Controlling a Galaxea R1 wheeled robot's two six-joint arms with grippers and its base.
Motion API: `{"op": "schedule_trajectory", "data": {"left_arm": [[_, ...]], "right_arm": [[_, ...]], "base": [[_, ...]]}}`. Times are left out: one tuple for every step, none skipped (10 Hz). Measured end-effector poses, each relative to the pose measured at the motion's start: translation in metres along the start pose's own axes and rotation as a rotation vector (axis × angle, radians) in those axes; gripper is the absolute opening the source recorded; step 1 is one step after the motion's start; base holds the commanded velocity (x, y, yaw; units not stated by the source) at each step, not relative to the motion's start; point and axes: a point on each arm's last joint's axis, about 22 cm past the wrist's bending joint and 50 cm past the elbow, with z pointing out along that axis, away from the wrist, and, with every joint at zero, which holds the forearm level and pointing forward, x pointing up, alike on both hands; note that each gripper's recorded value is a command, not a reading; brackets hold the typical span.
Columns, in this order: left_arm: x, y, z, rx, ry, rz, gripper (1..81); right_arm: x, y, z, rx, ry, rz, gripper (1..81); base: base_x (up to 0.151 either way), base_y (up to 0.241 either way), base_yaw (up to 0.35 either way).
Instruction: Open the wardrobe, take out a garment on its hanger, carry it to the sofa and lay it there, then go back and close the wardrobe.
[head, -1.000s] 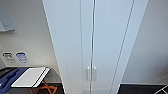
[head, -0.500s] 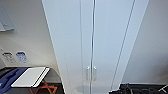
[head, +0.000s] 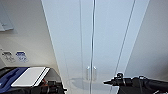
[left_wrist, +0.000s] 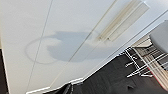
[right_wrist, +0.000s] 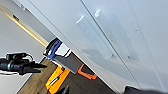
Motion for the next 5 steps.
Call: {"op": "schedule_trajectory", "data": {"left_arm": [[0.012,0.002,0.009,-0.002,-0.005,-0.002,81.1],[0.019,0.002,0.02,0.0,-0.022,0.005,81.1],[0.027,0.006,0.031,-0.005,-0.031,0.008,81.1],[0.034,0.012,0.04,-0.013,-0.034,0.014,81.1],[0.043,0.018,0.049,-0.02,-0.032,0.022,81.1]], "right_arm": [[0.011,0.0,0.004,-0.003,0.004,-0.006,81.1],[0.017,-0.001,0.01,-0.002,-0.005,-0.004,81.1],[0.022,-0.006,0.018,0.006,-0.013,-0.009,81.1],[0.03,-0.011,0.023,0.012,-0.01,-0.014,81.1],[0.04,-0.01,0.029,0.008,-0.002,-0.016,81.1]], "base": [[0.0,0.0,0.0],[0.0,0.0,0.0],[0.0,0.0,0.0],[0.0,0.0,0.0],[0.0,0.0,0.0]]}}
